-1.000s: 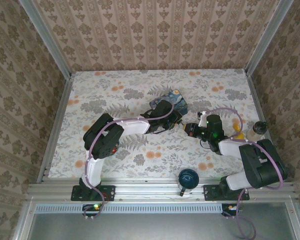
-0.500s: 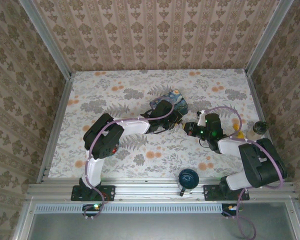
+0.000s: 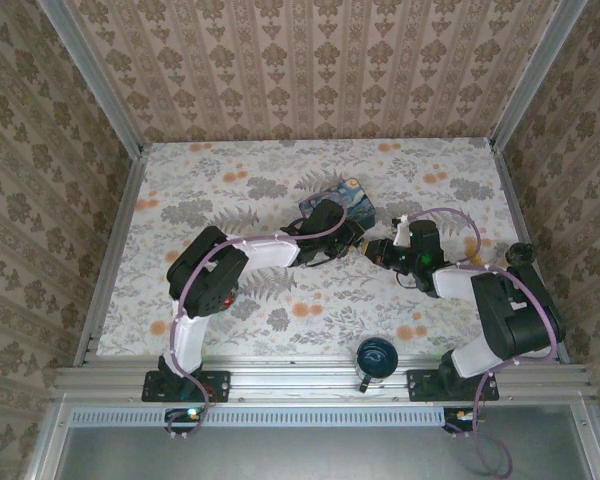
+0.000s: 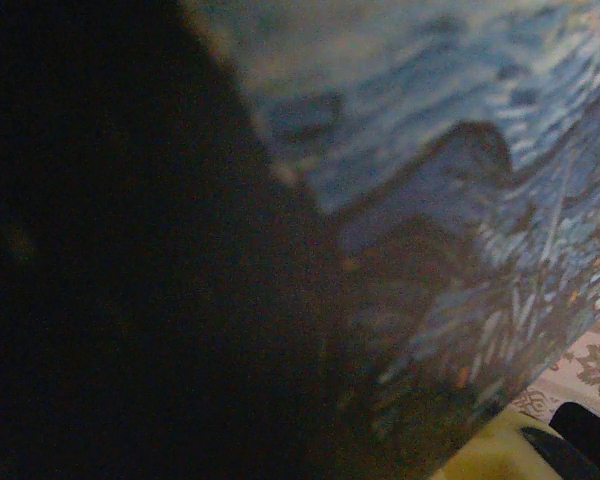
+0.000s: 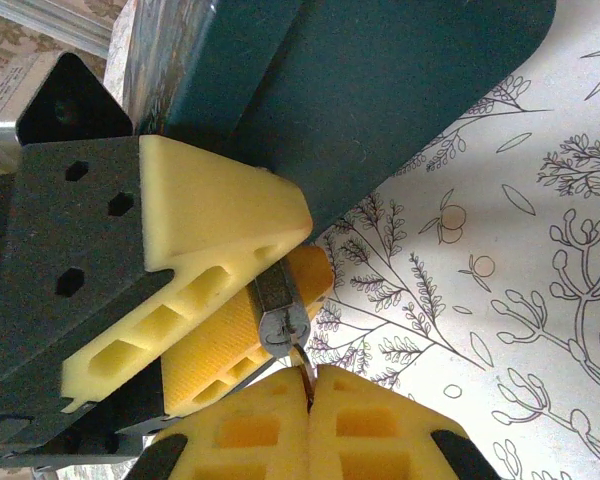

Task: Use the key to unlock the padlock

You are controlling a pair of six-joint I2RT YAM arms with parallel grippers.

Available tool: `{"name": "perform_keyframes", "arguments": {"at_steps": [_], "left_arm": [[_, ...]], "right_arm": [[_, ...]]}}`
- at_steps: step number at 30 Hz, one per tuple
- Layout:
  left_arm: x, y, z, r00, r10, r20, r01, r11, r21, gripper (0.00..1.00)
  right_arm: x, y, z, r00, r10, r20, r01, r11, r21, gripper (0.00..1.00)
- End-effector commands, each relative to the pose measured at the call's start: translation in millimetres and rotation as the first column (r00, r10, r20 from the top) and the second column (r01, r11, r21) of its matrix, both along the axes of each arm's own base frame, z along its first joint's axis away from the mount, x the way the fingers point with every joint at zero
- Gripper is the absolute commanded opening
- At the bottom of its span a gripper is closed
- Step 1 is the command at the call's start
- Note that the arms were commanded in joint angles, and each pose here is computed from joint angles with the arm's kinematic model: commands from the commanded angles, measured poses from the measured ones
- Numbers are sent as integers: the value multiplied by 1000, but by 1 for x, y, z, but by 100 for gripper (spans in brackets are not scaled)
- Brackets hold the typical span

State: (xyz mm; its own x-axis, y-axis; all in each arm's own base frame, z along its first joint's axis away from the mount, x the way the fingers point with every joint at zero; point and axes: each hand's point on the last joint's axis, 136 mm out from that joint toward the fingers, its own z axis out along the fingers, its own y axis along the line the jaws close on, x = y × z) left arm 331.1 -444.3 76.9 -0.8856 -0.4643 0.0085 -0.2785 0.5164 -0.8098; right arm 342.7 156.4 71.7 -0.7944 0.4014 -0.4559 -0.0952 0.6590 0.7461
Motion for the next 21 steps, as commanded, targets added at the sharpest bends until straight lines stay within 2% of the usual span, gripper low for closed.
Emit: {"name": "perform_keyframes", "arguments": {"at_steps": [1, 6, 13, 21], "left_arm": [[-26, -12, -14, 992, -96, -81, 95, 995, -15, 0], [-30, -17, -11, 990, -132, -54, 131, 991, -25, 0], [-39, -20, -19, 987, -133, -92, 127, 989, -69, 0], [-45, -16, -18, 986, -133, -103, 125, 989, -84, 0]], "right_arm": [[15, 4, 19, 998, 6, 58, -8, 999, 32, 0], [17, 4, 20, 998, 6, 65, -8, 999, 33, 0], [25, 5, 26, 996, 7, 90, -9, 1000, 30, 0], [41, 10, 42, 983, 44, 180, -52, 998, 35, 0]]}}
